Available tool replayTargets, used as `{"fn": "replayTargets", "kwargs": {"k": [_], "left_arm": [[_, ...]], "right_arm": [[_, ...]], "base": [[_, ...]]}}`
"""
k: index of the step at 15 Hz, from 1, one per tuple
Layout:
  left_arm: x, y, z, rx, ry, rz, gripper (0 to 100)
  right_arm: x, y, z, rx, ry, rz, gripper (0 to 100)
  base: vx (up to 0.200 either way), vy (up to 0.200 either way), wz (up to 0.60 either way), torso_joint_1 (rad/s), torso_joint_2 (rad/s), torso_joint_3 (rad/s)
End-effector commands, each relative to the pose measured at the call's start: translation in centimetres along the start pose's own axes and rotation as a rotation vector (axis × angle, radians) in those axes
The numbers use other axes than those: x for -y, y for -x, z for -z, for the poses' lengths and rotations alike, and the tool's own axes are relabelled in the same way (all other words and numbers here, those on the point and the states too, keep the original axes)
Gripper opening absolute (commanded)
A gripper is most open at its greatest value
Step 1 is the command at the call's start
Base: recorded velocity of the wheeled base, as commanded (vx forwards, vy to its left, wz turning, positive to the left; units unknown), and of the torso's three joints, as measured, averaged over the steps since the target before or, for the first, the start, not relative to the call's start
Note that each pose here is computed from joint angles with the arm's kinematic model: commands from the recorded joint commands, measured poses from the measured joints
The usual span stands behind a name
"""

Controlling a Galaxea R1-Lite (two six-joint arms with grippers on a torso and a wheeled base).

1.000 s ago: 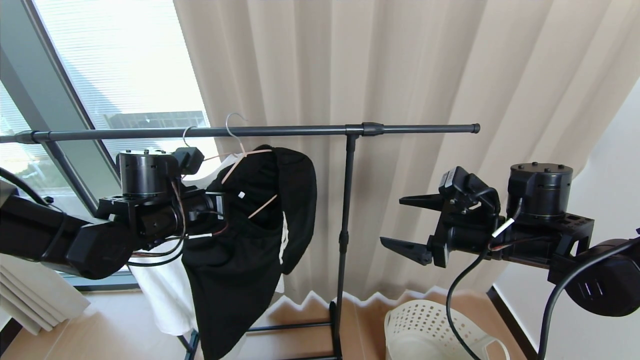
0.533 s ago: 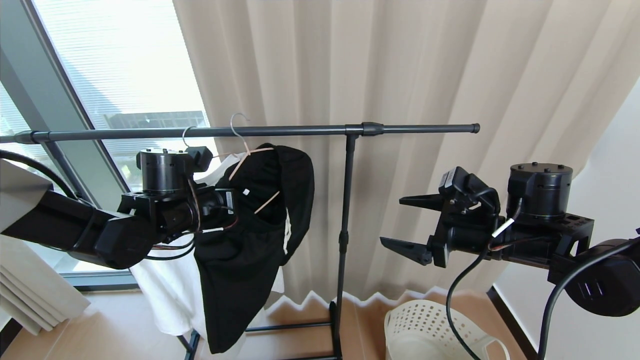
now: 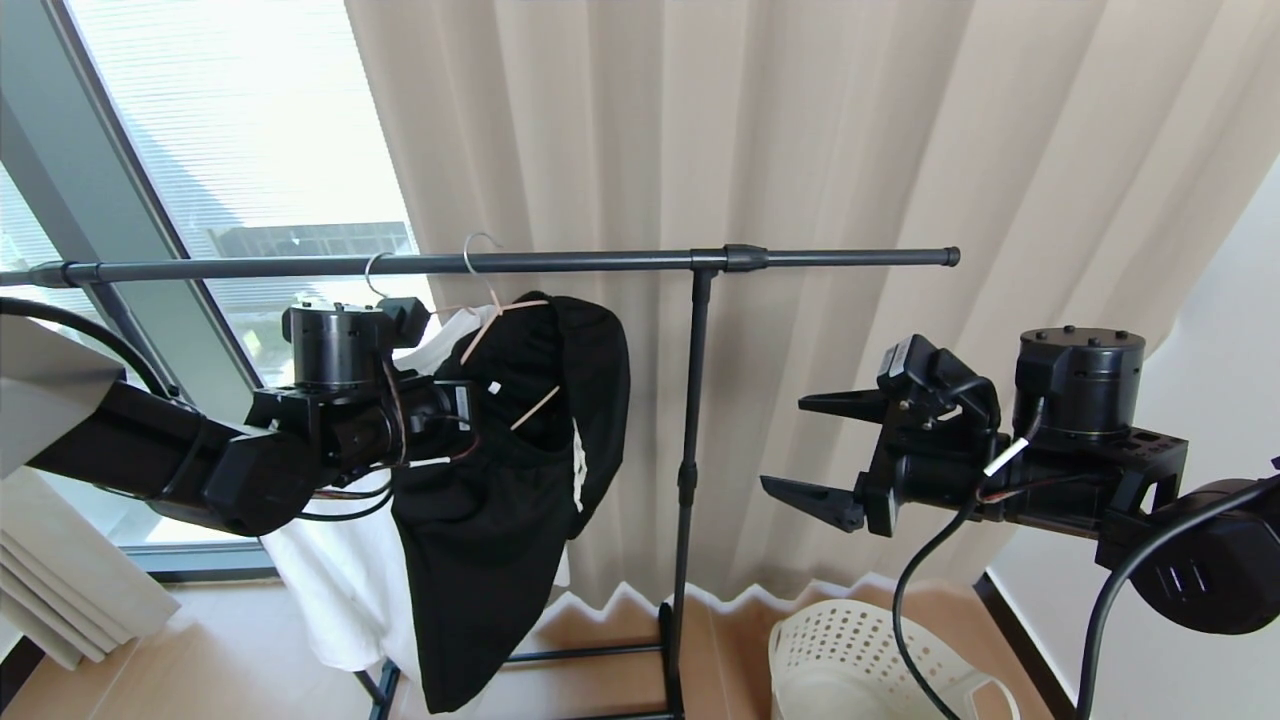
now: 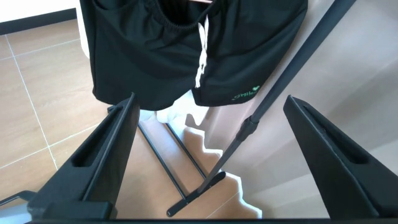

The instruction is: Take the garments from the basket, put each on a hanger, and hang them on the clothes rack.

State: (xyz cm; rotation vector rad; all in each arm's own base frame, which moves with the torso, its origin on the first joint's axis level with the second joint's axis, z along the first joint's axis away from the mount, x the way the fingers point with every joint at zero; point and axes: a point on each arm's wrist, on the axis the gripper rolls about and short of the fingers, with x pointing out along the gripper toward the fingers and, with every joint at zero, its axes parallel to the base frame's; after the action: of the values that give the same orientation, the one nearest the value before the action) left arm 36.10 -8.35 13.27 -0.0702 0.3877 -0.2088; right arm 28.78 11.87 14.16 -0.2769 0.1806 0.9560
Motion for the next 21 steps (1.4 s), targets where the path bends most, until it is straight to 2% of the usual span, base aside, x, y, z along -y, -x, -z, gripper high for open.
{"fn": "replayTargets", "kwargs": {"k": [1,11,14,16,21], "left_arm": [[0.0,-0.1,0.1,-0.004,0.0,0.001,0],[-0.1,-1.0,1.2,-0.04,-0.004,-0.005,0],[-0.2,-1.3,1.6,-0.051,-0.004,-0.006,0],[-0.2,-1.4,1.4,-0.028,-0.003,-0.002,0],[-0.2,-1.3,1.4,-0.027,-0.005,-0.003,0]], "right_arm": [[0.0,-0.1,0.1,-0.002,-0.001,-0.001,100],[0.1,-0.3,0.3,-0.009,-0.006,-0.004,100],[0.2,-0.7,0.7,0.015,0.011,0.006,100],[0.3,-0.8,0.8,0.021,0.015,0.009,100],[0.3,-0.8,0.8,0.021,0.015,0.009,100]], "base": [[0.0,0.0,0.0,0.0,0.0,0.0],[0.0,0.0,0.0,0.0,0.0,0.0],[0.0,0.0,0.0,0.0,0.0,0.0],[0.0,0.0,0.0,0.0,0.0,0.0],[0.0,0.0,0.0,0.0,0.0,0.0]]}}
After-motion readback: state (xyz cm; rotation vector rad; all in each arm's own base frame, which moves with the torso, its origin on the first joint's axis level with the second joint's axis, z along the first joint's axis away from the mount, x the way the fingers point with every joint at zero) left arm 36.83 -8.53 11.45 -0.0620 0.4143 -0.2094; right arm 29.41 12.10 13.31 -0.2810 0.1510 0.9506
